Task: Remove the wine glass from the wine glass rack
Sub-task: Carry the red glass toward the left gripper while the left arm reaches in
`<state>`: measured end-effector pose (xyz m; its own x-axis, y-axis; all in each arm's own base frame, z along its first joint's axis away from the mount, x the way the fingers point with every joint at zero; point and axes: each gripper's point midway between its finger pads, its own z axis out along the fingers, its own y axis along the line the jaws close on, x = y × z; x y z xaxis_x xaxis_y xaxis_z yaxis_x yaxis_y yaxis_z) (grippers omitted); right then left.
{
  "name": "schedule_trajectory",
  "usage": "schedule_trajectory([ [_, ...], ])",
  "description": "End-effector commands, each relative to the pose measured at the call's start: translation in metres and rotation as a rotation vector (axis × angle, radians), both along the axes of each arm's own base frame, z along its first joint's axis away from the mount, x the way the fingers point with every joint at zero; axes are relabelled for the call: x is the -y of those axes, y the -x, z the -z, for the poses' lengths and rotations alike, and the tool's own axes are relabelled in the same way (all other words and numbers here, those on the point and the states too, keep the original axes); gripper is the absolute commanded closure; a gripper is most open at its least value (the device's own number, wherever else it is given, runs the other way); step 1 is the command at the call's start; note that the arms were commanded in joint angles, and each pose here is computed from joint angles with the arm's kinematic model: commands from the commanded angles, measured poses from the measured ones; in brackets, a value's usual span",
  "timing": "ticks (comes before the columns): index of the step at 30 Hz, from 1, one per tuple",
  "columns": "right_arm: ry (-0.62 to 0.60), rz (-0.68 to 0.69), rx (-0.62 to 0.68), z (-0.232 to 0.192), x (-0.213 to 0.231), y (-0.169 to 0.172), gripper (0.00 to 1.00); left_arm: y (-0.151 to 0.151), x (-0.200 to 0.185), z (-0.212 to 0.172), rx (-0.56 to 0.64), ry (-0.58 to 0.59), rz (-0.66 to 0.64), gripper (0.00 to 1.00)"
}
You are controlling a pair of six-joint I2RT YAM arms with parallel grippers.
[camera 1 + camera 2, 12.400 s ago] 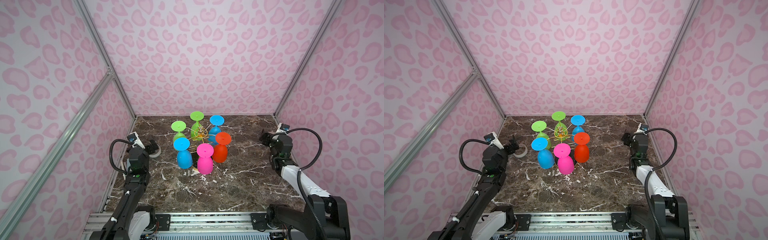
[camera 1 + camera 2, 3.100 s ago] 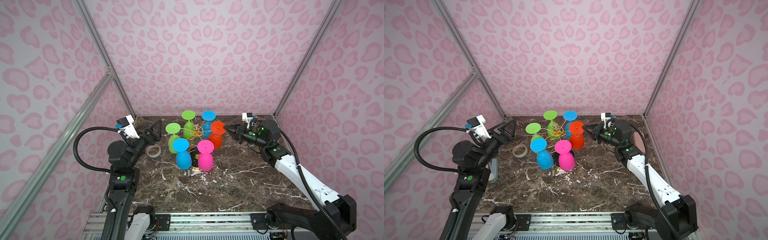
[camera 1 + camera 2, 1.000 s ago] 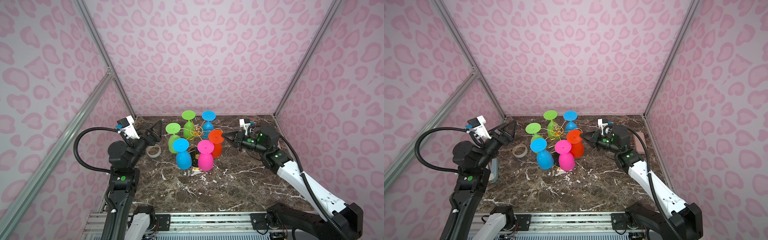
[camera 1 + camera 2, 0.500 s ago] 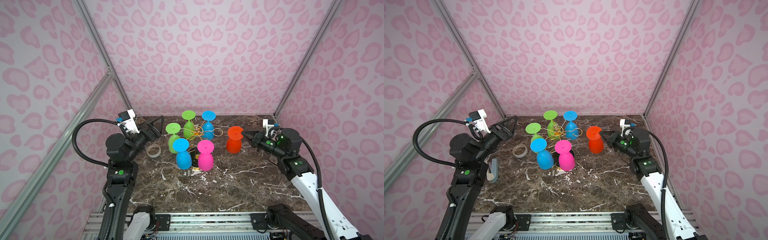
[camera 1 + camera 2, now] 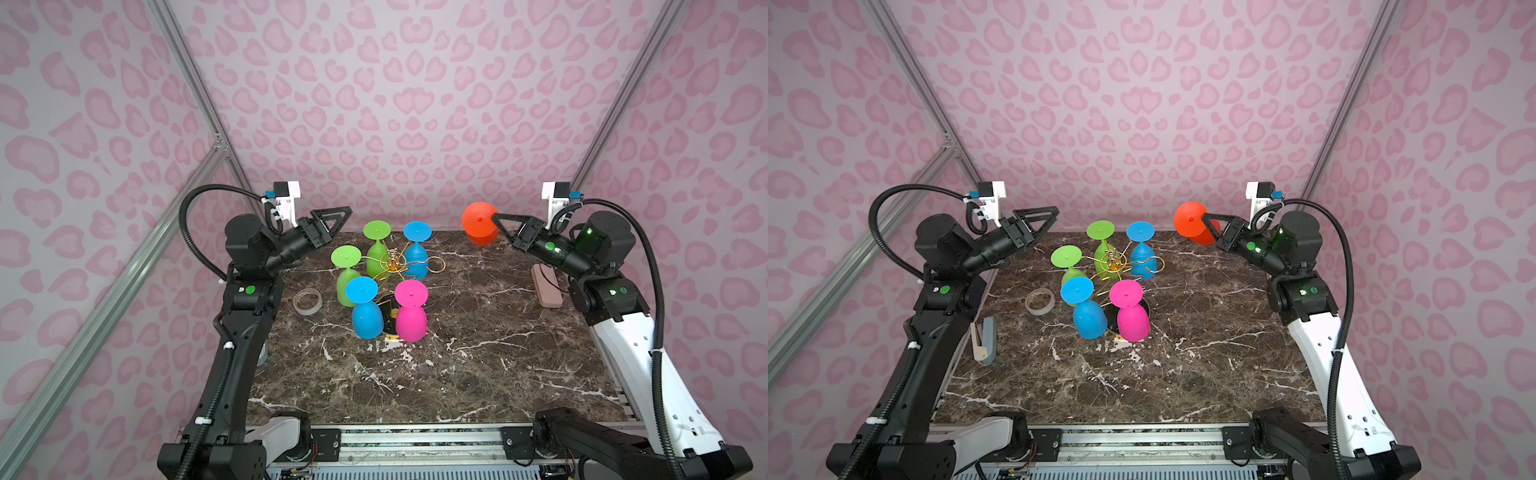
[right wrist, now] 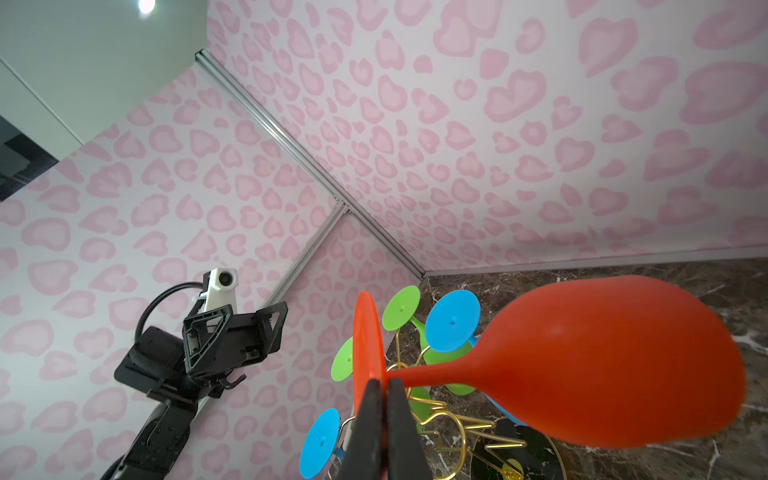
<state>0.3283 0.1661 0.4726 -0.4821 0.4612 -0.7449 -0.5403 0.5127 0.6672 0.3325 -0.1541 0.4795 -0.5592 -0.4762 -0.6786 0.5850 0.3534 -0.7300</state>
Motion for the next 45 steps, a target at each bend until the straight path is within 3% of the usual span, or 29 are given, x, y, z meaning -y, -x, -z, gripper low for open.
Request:
schedule_trajectory([
  [1, 0.121, -0.072, 0.102, -0.007, -0.022, 0.002, 1.0, 0.014, 0.026, -0.027, 0.069, -0.004, 0.136, 0.25],
  [6, 0.173, -0.165, 0.176, -0.025, -0.055, 0.006, 1.0, 0.011, 0.056, -0.039, 0.079, -0.006, 0.238, 0.31],
  [16, 0.196, -0.283, 0.248, -0.038, -0.097, 0.016, 1.0, 0.005, 0.108, -0.022, 0.038, -0.006, 0.364, 0.38],
  [35, 0.165, -0.253, 0.236, -0.036, -0.115, 0.005, 1.0, 0.015, 0.141, -0.014, 0.024, 0.001, 0.468, 0.51],
  [40, 0.161, -0.245, 0.231, -0.034, -0.116, 0.003, 1.0, 0.019, 0.146, -0.018, 0.03, 0.01, 0.489, 0.63],
  [45, 0.157, -0.237, 0.227, -0.032, -0.115, 0.003, 1.0, 0.022, 0.147, -0.022, 0.026, 0.025, 0.498, 0.85],
])
